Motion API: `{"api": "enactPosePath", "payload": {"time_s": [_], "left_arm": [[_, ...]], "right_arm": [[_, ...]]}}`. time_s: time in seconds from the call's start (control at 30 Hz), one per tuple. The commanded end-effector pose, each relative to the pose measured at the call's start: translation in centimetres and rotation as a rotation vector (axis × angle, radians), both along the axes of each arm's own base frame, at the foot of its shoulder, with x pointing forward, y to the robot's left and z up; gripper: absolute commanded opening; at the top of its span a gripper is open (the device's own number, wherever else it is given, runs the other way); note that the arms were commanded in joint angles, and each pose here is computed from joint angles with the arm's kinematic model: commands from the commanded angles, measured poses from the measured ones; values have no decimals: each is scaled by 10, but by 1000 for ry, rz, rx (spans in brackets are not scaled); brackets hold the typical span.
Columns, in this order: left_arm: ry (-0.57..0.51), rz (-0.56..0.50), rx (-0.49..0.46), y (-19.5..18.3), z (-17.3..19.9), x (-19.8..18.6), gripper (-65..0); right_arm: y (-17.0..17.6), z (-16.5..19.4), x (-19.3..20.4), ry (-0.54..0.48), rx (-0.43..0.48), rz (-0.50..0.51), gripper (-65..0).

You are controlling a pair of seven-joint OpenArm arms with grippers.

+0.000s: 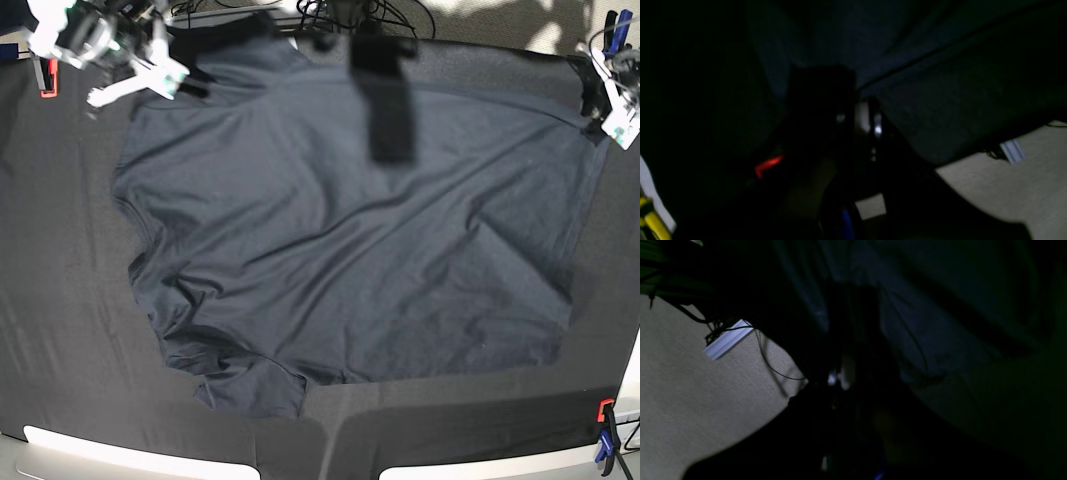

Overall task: Layout the t-shirt on the table in an organized manner, then fold the t-shirt properly
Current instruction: 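Pull both held corners outward to flatten the shirt, then lift the shirt edge with both grippers and drag it toward the robot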

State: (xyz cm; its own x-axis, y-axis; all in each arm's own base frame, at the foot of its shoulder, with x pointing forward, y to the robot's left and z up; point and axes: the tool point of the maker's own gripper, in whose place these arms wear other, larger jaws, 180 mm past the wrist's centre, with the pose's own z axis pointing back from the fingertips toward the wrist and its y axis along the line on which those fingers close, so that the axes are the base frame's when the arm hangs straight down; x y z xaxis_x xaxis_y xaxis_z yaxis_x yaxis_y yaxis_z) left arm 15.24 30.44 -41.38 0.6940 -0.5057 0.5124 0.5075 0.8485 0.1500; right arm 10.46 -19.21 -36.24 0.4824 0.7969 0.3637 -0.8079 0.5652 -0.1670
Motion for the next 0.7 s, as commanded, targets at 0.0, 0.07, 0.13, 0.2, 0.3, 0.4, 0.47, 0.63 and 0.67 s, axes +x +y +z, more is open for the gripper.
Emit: {"api": "enactPosePath", "payload": {"time_s": [0.0, 0.07, 0.13, 0.2, 0.3, 0.4, 0.47, 0.63, 0.67], "left_arm": [[-18, -18, 9, 2, 8, 3, -650], [-5, -30, 5, -2, 8, -5, -650], [20, -40, 10, -5, 7, -13, -650], [46, -45, 20, -6, 6, -20, -650], [52, -38, 24, -3, 6, -25, -650], [43, -28, 35, 3, 9, -22, -650], [27, -17, 44, 8, 13, -18, -650], [-65, 20, 47, 22, 32, 0, -650], [-90, 35, 37, 24, 37, 4, -650]], "right_arm": [[0, 7, -1, -11, 1, 12, -650], [0, 8, -9, 9, 6, 7, -650], [2, 9, -17, 30, 16, 4, -650], [4, 9, -27, 60, 21, 6, -650], [6, 10, -44, 106, 14, 13, -650], [10, 12, -52, 122, 19, 20, -650], [11, 14, -52, 118, 18, 27, -650], [12, 22, -30, 35, 29, 30, -650], [11, 25, -21, 8, 27, 28, -650]]}}
